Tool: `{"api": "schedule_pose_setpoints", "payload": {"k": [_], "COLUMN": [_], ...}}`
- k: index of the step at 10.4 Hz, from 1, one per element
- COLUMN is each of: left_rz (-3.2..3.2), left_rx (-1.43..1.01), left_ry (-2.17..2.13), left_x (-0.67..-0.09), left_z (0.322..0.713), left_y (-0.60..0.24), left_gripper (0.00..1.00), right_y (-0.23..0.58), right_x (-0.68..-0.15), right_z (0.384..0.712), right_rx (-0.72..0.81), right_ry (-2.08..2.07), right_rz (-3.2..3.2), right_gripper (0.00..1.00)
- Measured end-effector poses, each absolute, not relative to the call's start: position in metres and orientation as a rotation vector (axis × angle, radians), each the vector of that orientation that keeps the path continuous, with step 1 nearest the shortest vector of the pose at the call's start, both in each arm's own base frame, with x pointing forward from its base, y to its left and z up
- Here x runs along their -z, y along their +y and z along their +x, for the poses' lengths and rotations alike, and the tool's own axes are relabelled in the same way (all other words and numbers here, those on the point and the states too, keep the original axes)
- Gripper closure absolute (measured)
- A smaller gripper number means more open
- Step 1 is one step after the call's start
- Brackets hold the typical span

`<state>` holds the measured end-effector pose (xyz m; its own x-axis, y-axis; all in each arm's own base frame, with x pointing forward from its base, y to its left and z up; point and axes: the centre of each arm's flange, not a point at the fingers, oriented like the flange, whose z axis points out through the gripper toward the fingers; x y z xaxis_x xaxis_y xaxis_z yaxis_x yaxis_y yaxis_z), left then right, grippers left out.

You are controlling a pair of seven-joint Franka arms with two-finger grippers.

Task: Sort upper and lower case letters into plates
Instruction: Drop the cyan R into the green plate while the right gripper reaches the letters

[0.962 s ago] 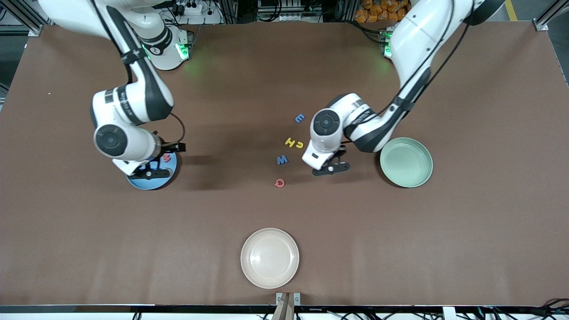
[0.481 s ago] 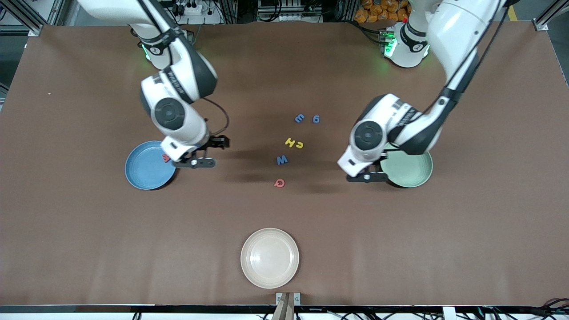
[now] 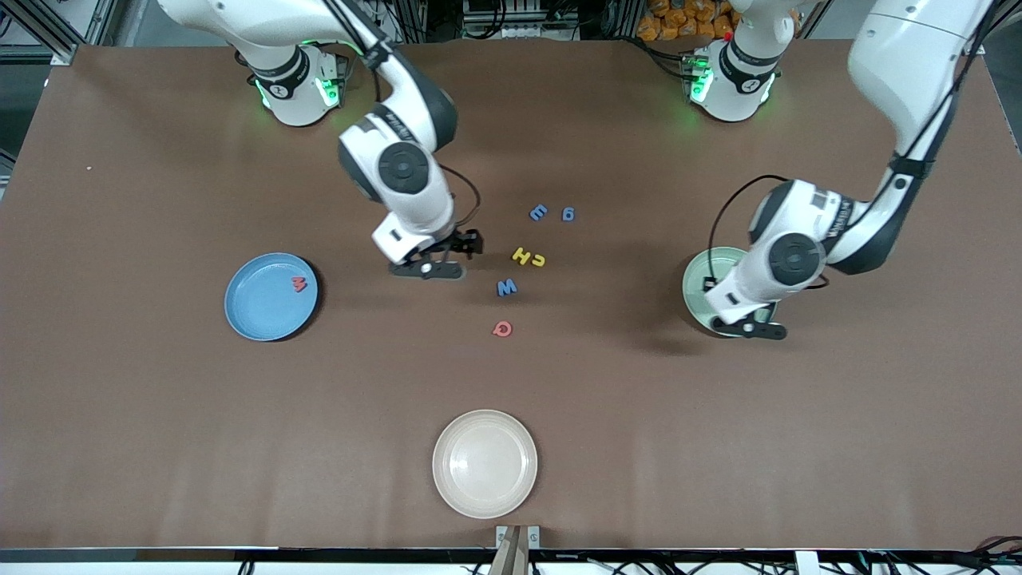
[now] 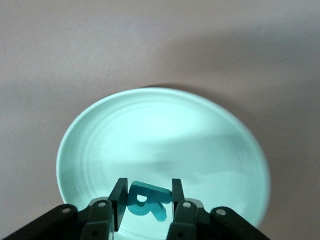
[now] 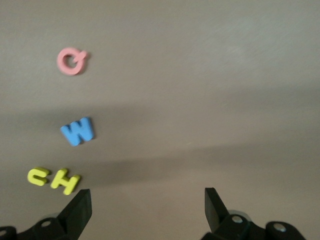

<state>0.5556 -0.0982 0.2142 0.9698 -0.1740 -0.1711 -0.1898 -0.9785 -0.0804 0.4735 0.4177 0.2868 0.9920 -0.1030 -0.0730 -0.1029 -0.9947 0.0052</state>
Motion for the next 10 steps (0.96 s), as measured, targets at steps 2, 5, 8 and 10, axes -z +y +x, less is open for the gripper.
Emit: {"api": "schedule_pose_setpoints", "payload": {"k": [2, 5, 8, 10], "left_rz": [-3.04, -3.052, -3.088, -3.121], "left_rx": [-0.252, -0.231, -0.172, -0.122], "left_ry": [0.284, 0.241, 0.09, 0.033], "left_x": [-0.202, -0.208, -0.226, -0.244], "left_z": [0.546, 0.542, 0.534, 0.532], "left_y": [-0.083, -0.108, -0.169, -0.209], "left_gripper": [0.59, 0.24, 0.0, 0.0], "right_y": [0.45, 0.485, 0.503, 0.513], "right_x": [-0.267, -0.253, -0.253, -0.248], "right_z": [0.459, 0.462, 0.484, 0.486], "right_rx": [0.105, 0.048, -0.031, -0.068], "right_ry": [-0.239, -0.194, -0.161, -0.114], "right_rz": [3.108, 3.113, 3.133, 3.128], "right_gripper": [0.0, 0.0, 0.0, 0.0]}}
